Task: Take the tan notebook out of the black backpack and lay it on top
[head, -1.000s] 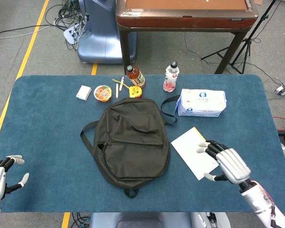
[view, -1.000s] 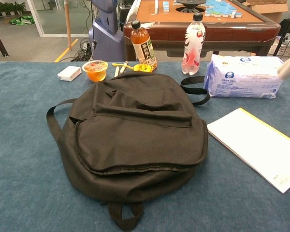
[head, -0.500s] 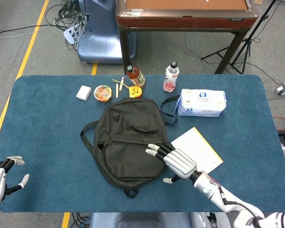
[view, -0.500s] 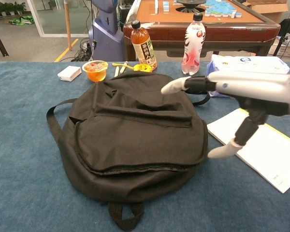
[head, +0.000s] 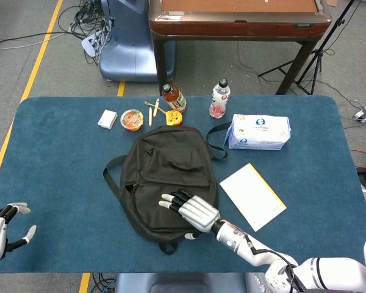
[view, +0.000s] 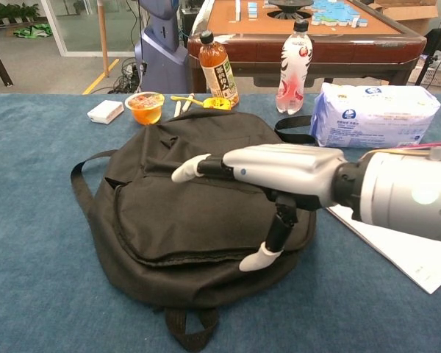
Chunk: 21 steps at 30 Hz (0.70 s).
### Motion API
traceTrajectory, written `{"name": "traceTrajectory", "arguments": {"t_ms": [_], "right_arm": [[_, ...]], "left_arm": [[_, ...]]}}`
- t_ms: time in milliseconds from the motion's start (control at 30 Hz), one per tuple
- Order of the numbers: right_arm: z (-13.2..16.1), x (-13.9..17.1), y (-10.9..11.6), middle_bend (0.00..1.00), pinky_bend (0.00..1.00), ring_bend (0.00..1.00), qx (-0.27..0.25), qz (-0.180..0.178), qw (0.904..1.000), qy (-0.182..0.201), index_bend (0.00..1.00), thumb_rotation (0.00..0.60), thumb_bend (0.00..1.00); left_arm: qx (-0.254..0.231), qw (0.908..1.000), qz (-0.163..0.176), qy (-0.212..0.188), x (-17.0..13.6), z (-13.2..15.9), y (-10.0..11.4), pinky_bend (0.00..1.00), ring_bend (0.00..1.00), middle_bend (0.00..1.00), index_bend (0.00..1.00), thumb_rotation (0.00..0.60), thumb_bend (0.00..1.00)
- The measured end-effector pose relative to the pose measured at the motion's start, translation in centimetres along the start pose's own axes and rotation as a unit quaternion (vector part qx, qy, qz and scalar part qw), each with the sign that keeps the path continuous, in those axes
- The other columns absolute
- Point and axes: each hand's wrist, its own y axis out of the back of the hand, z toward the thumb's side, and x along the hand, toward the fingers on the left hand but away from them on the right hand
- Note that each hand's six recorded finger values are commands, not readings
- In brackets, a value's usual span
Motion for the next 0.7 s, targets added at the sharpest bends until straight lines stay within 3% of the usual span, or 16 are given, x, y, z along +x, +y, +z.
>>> {"name": "traceTrajectory", "arguments": {"t_ms": [300, 700], "right_arm": [[-0.3, -2.6, -0.8, 0.00, 0.06, 0.00, 0.003, 0.001, 0.9998, -0.017, 0.00, 0.600, 0.00], [-1.6, -4.8, 0.8, 0.00, 0.06, 0.00, -0.011, -0.022, 0.9985, -0.049, 0.00, 0.600, 0.00]], "left_arm": [[-0.001, 1.0000, -0.004, 0.001, -0.1, -0.2, -0.1, 0.30, 0.31, 0.32, 0.41, 0.600, 0.24], [0.000, 1.0000, -0.003, 0.006, -0.3, -0.7, -0.1, 0.30, 0.31, 0.32, 0.41, 0.600, 0.24]]}}
